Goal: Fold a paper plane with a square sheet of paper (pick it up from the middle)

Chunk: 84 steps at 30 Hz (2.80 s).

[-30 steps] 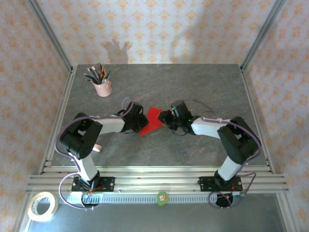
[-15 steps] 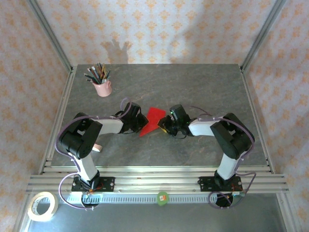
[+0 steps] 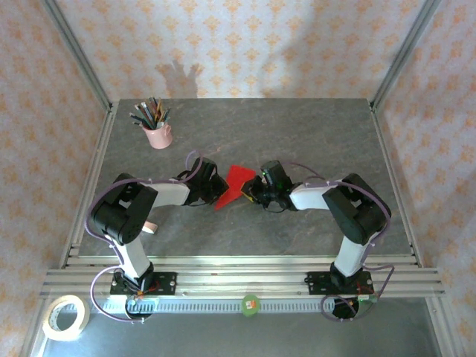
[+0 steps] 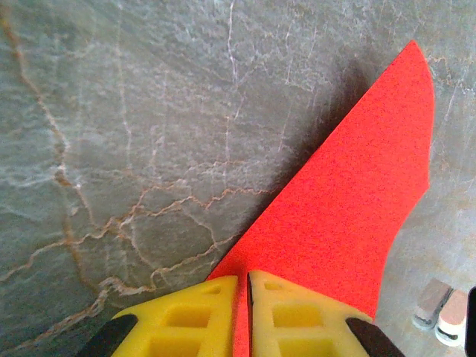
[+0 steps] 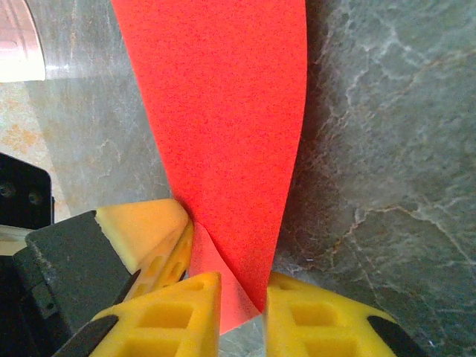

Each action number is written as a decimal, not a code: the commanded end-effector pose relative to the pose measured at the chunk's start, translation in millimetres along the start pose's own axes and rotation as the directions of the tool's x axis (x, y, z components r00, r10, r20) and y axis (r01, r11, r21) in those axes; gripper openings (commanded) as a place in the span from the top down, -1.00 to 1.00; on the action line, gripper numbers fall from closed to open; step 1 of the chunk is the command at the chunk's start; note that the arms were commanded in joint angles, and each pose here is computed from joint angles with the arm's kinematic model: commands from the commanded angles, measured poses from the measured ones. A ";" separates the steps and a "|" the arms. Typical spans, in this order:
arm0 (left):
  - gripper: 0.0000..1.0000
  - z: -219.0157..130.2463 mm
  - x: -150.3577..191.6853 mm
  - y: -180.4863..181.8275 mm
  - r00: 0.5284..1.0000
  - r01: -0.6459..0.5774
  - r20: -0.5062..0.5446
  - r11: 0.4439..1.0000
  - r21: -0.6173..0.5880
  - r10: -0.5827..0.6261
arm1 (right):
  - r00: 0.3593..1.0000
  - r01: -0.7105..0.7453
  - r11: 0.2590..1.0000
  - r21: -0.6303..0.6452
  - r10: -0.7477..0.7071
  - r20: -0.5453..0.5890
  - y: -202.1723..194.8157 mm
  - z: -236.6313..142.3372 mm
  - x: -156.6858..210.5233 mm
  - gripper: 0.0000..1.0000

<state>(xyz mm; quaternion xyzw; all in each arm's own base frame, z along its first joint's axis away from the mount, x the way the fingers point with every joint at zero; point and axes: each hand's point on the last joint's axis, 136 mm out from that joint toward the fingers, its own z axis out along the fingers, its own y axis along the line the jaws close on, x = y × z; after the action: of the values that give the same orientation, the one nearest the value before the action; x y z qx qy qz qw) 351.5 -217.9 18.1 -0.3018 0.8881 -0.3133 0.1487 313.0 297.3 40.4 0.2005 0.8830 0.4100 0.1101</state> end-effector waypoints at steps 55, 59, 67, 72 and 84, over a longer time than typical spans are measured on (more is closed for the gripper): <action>-0.12 -25.0 62.3 -72.8 0.066 -0.986 0.189 0.093 -0.140 0.980 | 0.985 -0.145 0.981 -0.129 0.155 0.071 14.3 -48.6 -35.3 1.00; -0.06 -20.3 60.6 -74.0 0.037 -0.986 0.188 0.067 -0.154 0.981 | 0.987 -0.142 0.982 -0.128 0.150 0.055 15.8 -46.9 -33.7 1.00; 0.19 -7.9 60.4 -69.1 0.012 -0.986 0.165 0.039 -0.162 0.986 | 0.988 -0.143 0.982 -0.126 0.149 0.039 16.5 -45.1 -32.3 0.99; 0.35 -5.9 58.6 -67.2 0.018 -0.984 0.172 0.048 -0.173 0.985 | 0.988 -0.147 0.981 -0.123 0.152 0.030 15.8 -44.5 -31.2 0.96; 0.75 -8.5 60.7 -66.9 0.057 -0.985 0.222 0.092 -0.148 0.973 | 0.988 -0.121 0.985 -0.125 0.132 0.085 15.7 -59.0 -51.6 0.25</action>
<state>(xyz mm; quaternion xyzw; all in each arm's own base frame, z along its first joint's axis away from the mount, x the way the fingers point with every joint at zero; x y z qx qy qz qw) 331.1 -291.2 61.7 0.3471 0.8257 -0.0926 0.4350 331.4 249.5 77.7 0.2744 0.8384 0.4565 0.1158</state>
